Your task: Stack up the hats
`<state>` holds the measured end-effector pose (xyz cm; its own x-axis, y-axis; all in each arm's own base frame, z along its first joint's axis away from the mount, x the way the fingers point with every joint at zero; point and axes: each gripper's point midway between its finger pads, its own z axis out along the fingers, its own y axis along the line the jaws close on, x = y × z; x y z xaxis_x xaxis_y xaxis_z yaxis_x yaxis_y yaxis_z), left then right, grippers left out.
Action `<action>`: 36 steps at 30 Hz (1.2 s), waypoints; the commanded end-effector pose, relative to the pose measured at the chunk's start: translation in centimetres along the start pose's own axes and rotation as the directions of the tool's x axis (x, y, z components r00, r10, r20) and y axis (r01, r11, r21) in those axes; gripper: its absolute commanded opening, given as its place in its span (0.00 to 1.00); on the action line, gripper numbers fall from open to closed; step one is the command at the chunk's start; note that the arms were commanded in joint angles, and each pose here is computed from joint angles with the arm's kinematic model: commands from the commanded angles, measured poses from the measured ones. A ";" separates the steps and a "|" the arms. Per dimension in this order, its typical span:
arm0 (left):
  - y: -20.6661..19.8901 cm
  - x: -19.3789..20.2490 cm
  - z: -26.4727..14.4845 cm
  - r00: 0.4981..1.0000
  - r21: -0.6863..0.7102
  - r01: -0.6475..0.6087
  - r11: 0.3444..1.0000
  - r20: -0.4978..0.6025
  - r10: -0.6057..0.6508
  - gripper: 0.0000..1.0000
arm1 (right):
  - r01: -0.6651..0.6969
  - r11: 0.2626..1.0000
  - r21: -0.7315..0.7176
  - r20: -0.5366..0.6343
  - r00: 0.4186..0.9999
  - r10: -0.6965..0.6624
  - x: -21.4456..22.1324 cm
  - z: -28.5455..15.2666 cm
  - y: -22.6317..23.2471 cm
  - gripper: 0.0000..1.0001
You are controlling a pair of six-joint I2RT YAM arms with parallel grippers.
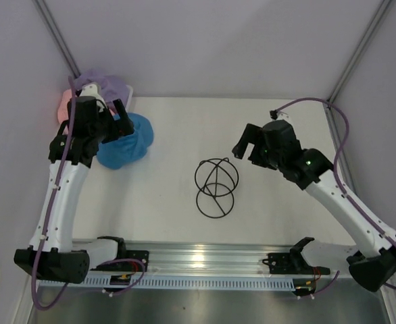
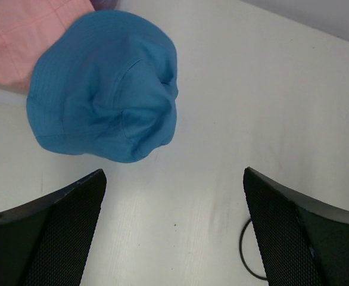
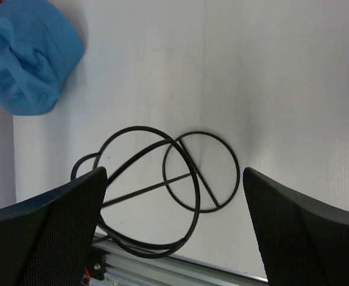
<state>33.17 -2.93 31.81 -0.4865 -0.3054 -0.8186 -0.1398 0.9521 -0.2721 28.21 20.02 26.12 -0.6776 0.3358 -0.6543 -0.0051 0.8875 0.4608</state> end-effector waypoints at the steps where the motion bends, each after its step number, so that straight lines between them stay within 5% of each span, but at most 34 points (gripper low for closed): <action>1: 0.7 0.9 0.5 0.996 -0.080 -0.083 0.993 -0.031 0.081 0.99 | -0.012 0.994 0.105 0.046 0.999 0.007 -0.4 -2.2 -3.3 1.00; 18: -0.9 5.5 13.2 0.979 -0.211 -0.155 0.965 -0.162 0.122 0.89 | -0.139 0.974 0.177 0.215 0.972 0.099 -4.2 -6.6 -10.4 1.00; 24: -0.5 6.0 16.2 0.971 -0.259 -0.186 0.948 -0.195 0.137 0.65 | -0.137 0.969 0.205 0.198 0.975 0.096 -5.0 -5.4 -10.9 1.00; 27: 0.2 6.0 16.7 0.968 -0.303 -0.199 0.932 -0.208 0.139 0.40 | -0.140 0.970 0.201 0.200 0.975 0.099 -5.6 -5.1 -10.8 1.00; 28: 0.4 6.2 16.5 0.967 -0.313 -0.199 0.928 -0.215 0.135 0.20 | -0.141 0.970 0.199 0.199 0.975 0.101 -5.7 -5.1 -10.7 1.00; 30: 0.4 5.0 15.7 0.972 -0.327 -0.194 0.925 -0.192 0.136 0.02 | -0.137 0.972 0.189 0.196 0.976 0.100 -6.0 -4.9 -10.5 1.00; 34: -0.9 2.1 12.4 0.975 -0.260 -0.200 0.945 -0.146 0.166 0.01 | -0.136 0.976 0.173 0.192 0.976 0.102 -6.5 -4.7 -10.1 1.00; 36: -3.6 0.9 9.3 0.976 -0.105 -0.187 0.977 -0.133 0.173 0.01 | -0.142 0.981 0.135 0.193 0.974 0.115 -7.2 -4.9 -9.4 1.00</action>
<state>42.93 -4.85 18.66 -0.7165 -0.1396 -0.6835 -0.2546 0.9645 0.0699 28.51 7.13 26.56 -0.5554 0.4817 -0.6779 0.2534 0.8744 0.4137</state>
